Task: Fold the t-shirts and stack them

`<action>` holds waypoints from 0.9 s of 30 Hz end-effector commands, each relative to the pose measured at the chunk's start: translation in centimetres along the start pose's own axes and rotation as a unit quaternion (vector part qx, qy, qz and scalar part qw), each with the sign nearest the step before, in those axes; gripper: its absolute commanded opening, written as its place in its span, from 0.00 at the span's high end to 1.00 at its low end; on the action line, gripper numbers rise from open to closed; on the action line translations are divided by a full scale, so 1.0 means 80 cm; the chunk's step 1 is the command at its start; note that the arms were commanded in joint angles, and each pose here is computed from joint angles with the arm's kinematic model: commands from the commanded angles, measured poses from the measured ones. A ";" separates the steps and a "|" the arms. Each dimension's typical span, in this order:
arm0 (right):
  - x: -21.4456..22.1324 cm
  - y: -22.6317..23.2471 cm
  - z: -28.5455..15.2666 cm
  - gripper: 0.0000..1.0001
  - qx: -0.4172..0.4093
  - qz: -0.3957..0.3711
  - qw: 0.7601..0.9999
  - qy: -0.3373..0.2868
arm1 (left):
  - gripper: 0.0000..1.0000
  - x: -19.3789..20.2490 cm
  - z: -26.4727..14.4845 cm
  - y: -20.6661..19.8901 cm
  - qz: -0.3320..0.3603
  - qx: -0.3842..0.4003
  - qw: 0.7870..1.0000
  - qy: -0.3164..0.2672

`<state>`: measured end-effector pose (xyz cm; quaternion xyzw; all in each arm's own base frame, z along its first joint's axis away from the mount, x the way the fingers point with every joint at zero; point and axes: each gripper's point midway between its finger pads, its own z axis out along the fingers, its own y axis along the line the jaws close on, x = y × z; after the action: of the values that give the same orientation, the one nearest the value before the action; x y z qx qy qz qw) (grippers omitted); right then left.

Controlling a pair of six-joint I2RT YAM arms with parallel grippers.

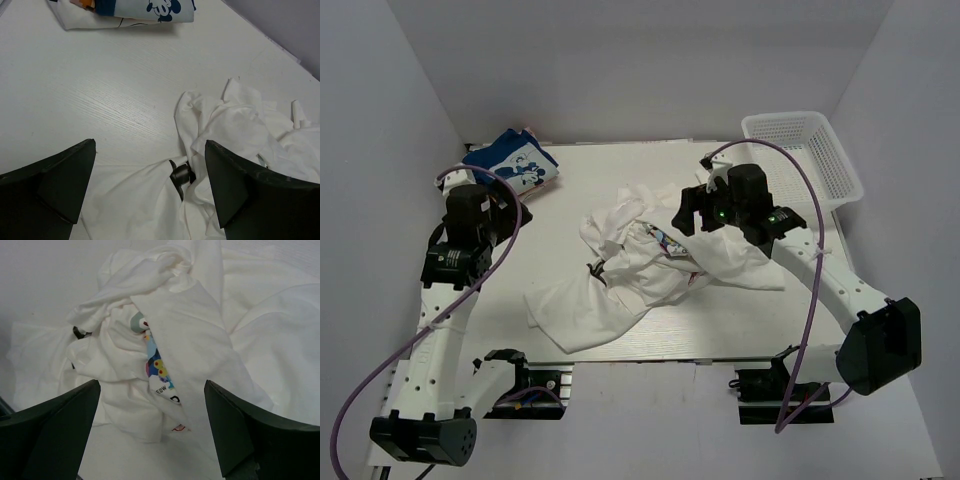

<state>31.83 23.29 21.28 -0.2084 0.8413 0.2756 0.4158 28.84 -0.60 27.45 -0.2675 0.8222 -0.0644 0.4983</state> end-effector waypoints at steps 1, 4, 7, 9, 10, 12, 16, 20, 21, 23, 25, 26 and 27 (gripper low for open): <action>-0.024 -0.027 -0.011 0.09 0.070 -0.034 0.997 -0.026 | 0.00 -0.020 -0.001 -0.005 0.003 0.004 1.000 -0.024; -0.009 -0.042 0.003 0.09 0.087 -0.049 0.995 0.006 | 0.00 -0.021 0.005 -0.005 0.002 0.003 0.999 -0.032; 0.014 -0.062 0.034 0.09 0.115 -0.019 0.990 0.081 | 0.00 -0.020 0.009 -0.009 0.006 0.009 0.999 -0.030; 0.040 -0.073 0.054 0.09 0.126 -0.010 0.984 0.126 | 0.00 -0.023 0.010 -0.010 0.011 0.009 0.999 -0.031; 0.049 -0.072 0.061 0.09 0.121 -0.009 0.983 0.137 | 0.00 -0.023 0.010 -0.010 0.011 0.009 0.999 -0.031; 0.085 -0.073 0.079 0.09 0.101 -0.004 0.981 0.168 | 0.00 -0.021 0.013 -0.009 0.016 0.007 0.999 -0.027; 0.114 -0.068 0.100 0.29 0.074 0.007 0.980 0.183 | 0.00 -0.023 0.007 -0.006 0.017 0.002 0.999 -0.028; 0.079 -0.077 0.096 1.00 0.104 0.003 0.981 0.164 | 0.00 -0.023 0.006 -0.001 0.017 -0.007 0.999 -0.033; 0.023 -0.071 0.087 1.00 0.109 -0.012 0.988 0.112 | 0.00 -0.025 0.003 -0.001 0.015 -0.005 0.999 -0.036; -0.041 -0.074 0.063 1.00 0.143 -0.029 0.988 0.044 | 0.00 -0.025 0.003 -0.001 0.015 -0.005 0.999 -0.036; -0.133 -0.063 0.023 1.00 0.164 -0.044 0.984 -0.054 | 0.00 -0.025 0.008 -0.004 0.021 -0.003 0.999 -0.030; -0.178 -0.055 -0.004 1.00 0.171 -0.049 0.978 -0.108 | 0.00 -0.027 0.006 -0.009 0.020 0.004 0.999 -0.031; -0.212 -0.053 -0.025 1.00 0.181 -0.057 0.971 -0.148 | 0.00 -0.027 0.006 -0.009 0.020 0.004 0.999 -0.031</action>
<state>40.04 22.57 17.83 -0.1872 0.8984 0.1237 0.3776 30.20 -0.23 27.46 -0.2538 0.8216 -0.0479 0.5082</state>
